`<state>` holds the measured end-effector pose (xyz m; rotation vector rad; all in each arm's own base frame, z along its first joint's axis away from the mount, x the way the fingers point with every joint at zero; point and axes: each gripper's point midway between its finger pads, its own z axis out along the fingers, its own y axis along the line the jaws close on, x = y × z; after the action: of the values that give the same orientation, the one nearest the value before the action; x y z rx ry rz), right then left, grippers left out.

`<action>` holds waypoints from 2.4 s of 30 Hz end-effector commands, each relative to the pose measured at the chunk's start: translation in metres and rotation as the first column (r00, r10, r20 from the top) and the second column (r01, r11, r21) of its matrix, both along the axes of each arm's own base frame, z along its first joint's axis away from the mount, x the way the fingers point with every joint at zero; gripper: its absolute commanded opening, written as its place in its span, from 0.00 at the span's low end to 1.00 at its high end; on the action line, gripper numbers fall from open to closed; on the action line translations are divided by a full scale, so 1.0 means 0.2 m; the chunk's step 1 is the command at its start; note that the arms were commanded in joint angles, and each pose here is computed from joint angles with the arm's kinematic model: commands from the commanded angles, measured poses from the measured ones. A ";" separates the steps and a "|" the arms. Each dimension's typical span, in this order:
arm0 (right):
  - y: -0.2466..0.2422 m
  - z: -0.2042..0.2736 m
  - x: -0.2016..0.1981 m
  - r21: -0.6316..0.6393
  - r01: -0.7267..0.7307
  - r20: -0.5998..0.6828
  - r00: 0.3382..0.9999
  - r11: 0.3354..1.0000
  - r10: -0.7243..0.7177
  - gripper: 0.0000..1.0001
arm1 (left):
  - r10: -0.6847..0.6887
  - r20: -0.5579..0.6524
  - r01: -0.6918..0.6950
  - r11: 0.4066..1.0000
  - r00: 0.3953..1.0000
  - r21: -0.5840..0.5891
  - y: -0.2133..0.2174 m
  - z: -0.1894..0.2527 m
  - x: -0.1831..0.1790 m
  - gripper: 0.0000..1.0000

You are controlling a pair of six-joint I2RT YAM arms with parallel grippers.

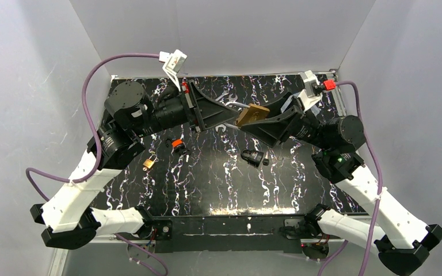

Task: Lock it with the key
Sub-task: Lock the lock.

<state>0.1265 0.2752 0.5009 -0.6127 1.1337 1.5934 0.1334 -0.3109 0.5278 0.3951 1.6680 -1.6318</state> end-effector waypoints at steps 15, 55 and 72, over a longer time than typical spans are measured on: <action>-0.07 0.14 -0.05 0.086 0.004 -0.003 1.000 0.996 -0.004 0.04 | 0.020 0.114 -0.003 0.988 0.993 -0.155 0.12 0.22 -0.09 0.00; -0.05 -0.22 -0.29 -0.107 -0.310 -0.241 0.930 0.945 0.278 0.01 | -0.107 0.027 0.092 0.943 0.994 0.321 0.18 -0.54 -0.19 0.00; 0.10 -0.30 -0.18 -0.150 -0.297 -0.329 0.914 0.943 0.236 0.01 | -0.168 -0.043 0.174 0.947 0.985 0.272 -0.06 -0.66 -0.15 0.00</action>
<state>0.0770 0.2822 0.4164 -0.7488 1.5866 1.9133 0.0950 -0.2858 0.4162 0.6456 1.9041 -1.5125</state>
